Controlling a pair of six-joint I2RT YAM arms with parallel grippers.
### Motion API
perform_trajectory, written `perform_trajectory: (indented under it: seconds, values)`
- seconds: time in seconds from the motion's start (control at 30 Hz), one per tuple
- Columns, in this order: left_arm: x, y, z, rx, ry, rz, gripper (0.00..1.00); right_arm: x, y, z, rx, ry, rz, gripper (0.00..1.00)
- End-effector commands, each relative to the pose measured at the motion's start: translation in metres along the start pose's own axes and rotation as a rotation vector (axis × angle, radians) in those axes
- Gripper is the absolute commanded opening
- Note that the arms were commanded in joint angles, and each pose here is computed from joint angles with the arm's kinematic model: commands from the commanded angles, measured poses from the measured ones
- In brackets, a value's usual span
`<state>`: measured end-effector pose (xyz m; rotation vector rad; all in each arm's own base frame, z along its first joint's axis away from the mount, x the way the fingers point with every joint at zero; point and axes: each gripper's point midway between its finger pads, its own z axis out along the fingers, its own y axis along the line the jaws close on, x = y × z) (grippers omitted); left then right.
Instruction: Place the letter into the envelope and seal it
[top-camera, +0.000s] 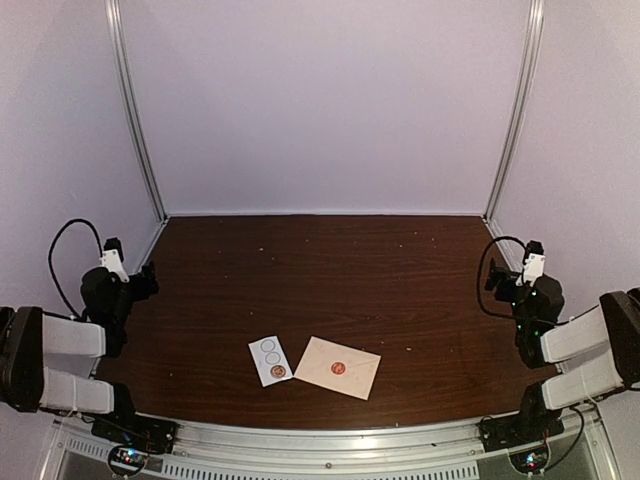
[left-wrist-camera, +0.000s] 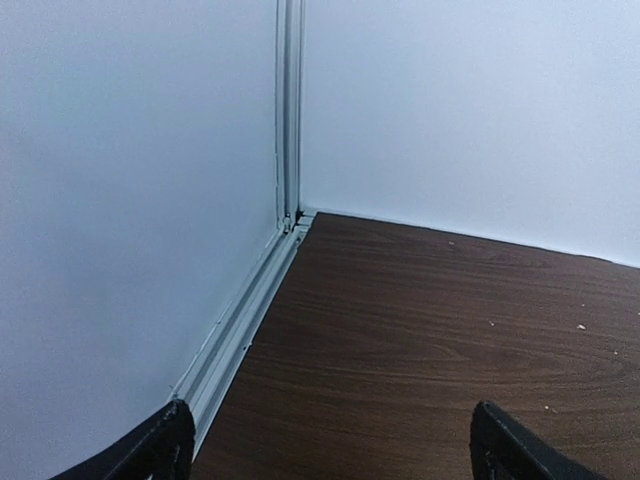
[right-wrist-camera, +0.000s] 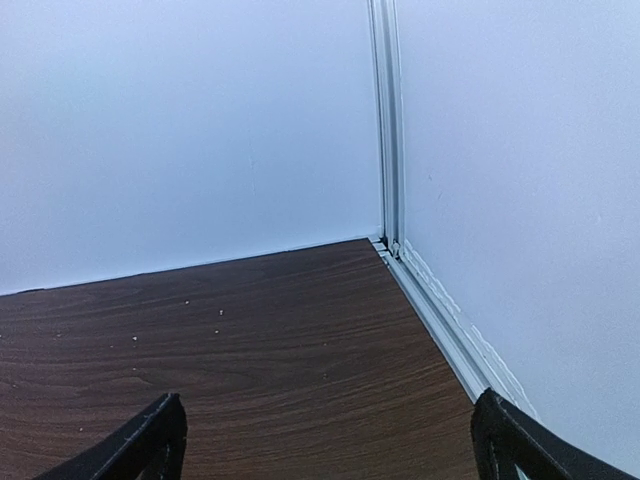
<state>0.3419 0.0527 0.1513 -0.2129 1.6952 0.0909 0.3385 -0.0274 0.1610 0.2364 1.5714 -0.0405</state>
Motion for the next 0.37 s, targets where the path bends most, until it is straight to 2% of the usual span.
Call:
perform_trajectory:
  seconds: [0.0, 0.33]
  values:
    - [-0.023, -0.0065, 0.0062, 0.033, -0.103, 0.042, 0.98, -0.037, -0.0017, -0.0078, 0.006, -0.194, -0.012, 1.0]
    - [-0.0212, -0.0053, 0.0071, 0.027, -0.109, 0.028, 0.98, -0.0322, -0.0009, -0.0046, 0.003, -0.175, -0.018, 1.0]
